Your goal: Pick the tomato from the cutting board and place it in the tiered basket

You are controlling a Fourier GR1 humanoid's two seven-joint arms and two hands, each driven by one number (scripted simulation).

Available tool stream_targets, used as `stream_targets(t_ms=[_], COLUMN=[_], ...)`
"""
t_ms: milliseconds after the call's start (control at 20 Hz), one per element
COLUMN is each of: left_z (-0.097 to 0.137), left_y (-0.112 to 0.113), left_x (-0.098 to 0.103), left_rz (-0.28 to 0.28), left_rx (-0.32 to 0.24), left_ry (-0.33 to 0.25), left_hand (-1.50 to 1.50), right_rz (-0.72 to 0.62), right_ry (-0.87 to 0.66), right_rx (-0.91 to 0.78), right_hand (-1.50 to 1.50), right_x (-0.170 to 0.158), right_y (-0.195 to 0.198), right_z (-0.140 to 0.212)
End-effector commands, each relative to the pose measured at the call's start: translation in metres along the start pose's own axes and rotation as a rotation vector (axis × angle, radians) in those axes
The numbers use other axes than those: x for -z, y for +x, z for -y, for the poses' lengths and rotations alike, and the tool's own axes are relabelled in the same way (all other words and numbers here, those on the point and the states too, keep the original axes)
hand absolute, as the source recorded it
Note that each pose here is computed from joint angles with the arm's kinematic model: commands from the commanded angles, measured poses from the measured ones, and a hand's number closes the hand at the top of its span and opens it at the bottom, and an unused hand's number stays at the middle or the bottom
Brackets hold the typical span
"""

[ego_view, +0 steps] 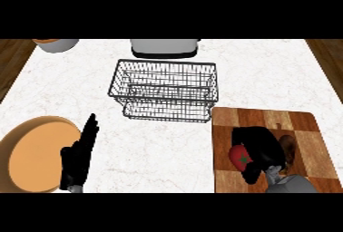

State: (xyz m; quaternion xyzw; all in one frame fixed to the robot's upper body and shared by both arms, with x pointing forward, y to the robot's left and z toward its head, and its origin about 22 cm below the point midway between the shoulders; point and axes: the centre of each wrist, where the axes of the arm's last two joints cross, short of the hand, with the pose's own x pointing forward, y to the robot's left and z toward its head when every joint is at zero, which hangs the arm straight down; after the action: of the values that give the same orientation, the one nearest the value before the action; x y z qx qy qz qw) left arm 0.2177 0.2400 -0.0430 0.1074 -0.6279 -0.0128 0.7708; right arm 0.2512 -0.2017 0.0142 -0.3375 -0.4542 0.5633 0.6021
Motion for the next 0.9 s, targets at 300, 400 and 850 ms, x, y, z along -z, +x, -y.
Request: stream_targets(t_ms=[300,400,850], left_z=[-0.009,-0.016,-0.003], left_y=[-0.014,-0.022,-0.010], left_x=[-0.006,-0.017,0.008], left_rz=[-0.087,-0.082,-0.067], left_rx=[0.008,0.012,0.011], left_ry=[0.054,0.037,0.017], left_hand=[0.00,0.00,0.00], right_rz=[0.119,0.133,0.187], right_ry=[-0.313,-0.423,-0.583], right_rx=[0.447,0.503,0.387], right_hand=[1.50,1.50,1.50], right_x=[-0.073,-0.091,-0.156], right_y=[0.012,0.010,0.026], right_z=[0.086,0.108,0.189])
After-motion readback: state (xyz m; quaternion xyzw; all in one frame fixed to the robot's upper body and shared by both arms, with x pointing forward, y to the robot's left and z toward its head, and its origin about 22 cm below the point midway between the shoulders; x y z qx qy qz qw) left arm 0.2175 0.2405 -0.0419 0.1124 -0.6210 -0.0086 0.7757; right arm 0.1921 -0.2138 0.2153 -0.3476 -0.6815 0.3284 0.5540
